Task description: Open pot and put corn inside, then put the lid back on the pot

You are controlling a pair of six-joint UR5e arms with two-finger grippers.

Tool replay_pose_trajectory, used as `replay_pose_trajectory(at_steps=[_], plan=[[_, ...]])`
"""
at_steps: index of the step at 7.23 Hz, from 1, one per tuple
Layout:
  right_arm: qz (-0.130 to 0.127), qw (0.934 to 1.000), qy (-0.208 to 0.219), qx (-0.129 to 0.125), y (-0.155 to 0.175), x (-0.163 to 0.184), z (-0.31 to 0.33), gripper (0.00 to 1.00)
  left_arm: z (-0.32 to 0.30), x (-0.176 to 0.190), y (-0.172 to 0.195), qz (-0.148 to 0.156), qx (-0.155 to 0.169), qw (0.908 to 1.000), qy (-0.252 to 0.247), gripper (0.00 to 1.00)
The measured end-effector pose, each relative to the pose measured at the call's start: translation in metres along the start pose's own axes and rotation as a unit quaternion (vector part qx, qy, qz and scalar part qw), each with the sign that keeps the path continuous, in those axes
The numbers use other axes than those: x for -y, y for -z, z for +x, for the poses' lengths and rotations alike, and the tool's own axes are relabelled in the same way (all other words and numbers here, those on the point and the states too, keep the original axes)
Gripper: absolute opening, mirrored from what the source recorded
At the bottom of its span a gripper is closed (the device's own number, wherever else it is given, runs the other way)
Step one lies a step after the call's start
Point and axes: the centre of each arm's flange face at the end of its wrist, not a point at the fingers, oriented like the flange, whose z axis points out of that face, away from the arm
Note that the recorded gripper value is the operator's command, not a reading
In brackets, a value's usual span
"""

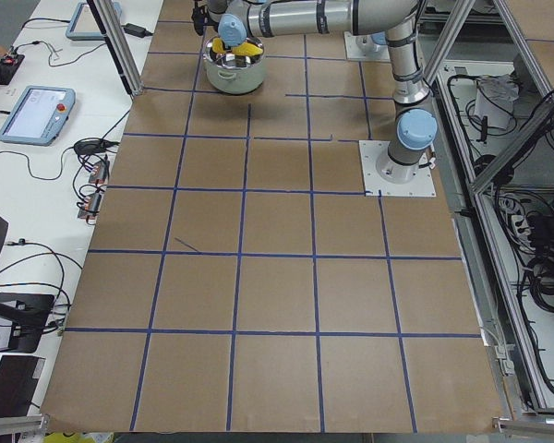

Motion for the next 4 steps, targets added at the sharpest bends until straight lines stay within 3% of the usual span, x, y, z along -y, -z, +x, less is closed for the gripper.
replay_pose_trajectory(at_steps=[1, 3, 4], plan=[[0.000, 1.0000, 0.000, 0.000, 0.000, 0.000, 0.000, 0.24, 0.007, 0.010, -0.009, 0.001, 0.000, 1.0000, -0.002, 0.43], [0.000, 1.0000, 0.001, 0.000, -0.001, 0.000, 0.000, 0.24, 0.015, 0.011, -0.032, -0.007, 0.011, 0.9999, -0.007, 0.99], [0.000, 1.0000, 0.001, 0.000, 0.000, 0.000, 0.000, 0.24, 0.017, 0.010, -0.043, -0.007, 0.026, 0.9996, -0.011, 1.00]])
